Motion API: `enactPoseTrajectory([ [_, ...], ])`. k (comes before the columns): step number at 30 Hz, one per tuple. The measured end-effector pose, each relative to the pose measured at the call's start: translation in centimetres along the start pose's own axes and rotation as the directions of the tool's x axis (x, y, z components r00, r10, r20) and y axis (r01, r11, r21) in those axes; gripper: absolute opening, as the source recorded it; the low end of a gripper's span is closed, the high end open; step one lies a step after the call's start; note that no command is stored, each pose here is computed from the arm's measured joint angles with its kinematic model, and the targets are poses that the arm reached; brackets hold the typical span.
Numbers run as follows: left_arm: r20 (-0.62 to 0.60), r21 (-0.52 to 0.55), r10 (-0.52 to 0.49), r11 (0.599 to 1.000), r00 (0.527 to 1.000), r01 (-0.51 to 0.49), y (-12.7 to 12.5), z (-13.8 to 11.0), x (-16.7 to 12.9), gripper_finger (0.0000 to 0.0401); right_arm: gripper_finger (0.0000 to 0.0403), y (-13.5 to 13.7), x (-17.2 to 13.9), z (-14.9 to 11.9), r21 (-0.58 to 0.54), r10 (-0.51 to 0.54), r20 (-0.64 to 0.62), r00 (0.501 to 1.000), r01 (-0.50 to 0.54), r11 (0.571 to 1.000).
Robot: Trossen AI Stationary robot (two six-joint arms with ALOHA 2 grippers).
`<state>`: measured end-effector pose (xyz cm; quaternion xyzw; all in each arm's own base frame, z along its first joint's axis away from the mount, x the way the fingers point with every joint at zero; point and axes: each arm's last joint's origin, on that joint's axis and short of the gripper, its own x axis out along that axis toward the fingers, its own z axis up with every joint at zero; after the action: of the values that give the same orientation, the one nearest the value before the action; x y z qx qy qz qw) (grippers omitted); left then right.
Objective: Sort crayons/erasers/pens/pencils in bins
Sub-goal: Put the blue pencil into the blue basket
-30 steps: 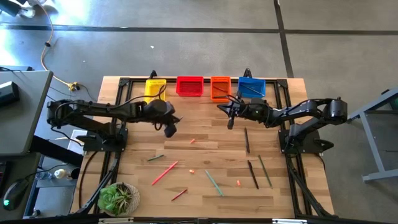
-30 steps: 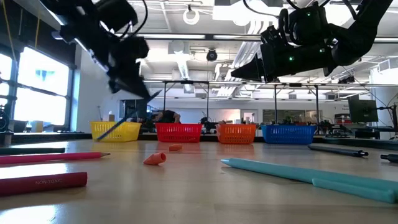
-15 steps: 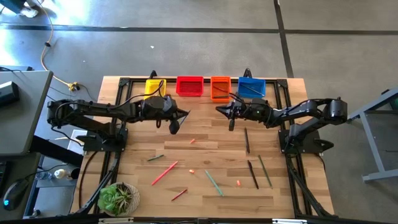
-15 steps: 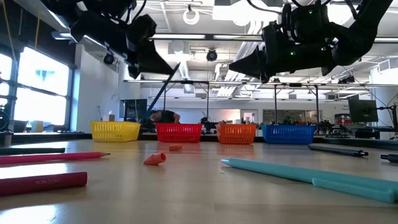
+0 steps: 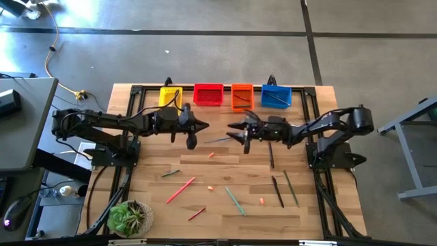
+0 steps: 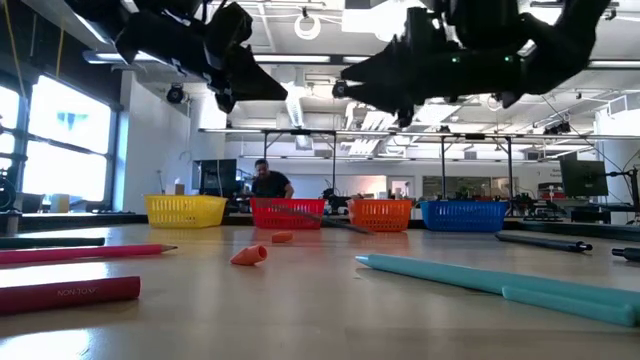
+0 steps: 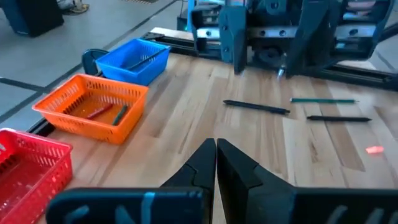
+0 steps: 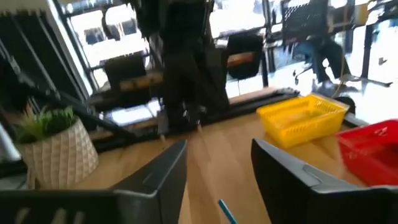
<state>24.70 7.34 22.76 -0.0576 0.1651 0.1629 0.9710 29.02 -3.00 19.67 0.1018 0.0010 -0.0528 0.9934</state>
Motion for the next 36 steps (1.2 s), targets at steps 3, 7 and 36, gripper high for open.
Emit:
enactPoseTrajectory([
  [3,-0.058,0.006,-0.007,1.0,0.998,0.007,-0.3,-0.6,0.0,0.0004,0.0188,-0.1,0.7,-0.3,-0.006,-0.005,-0.065,0.998,0.004,1.0],
  [7,-0.151,0.036,-0.015,0.999,0.988,0.02,-0.6,-1.5,-0.1,0.0003,0.0186,-0.3,1.4,-1.0,-0.067,-0.055,-0.25,0.967,0.04,0.997],
  [36,-0.081,-0.056,-0.059,0.997,0.995,0.055,-0.1,-11.8,-0.9,0.0,0.0138,-4.3,10.9,-3.4,-0.304,-0.191,-0.912,0.362,-0.286,0.909],
])
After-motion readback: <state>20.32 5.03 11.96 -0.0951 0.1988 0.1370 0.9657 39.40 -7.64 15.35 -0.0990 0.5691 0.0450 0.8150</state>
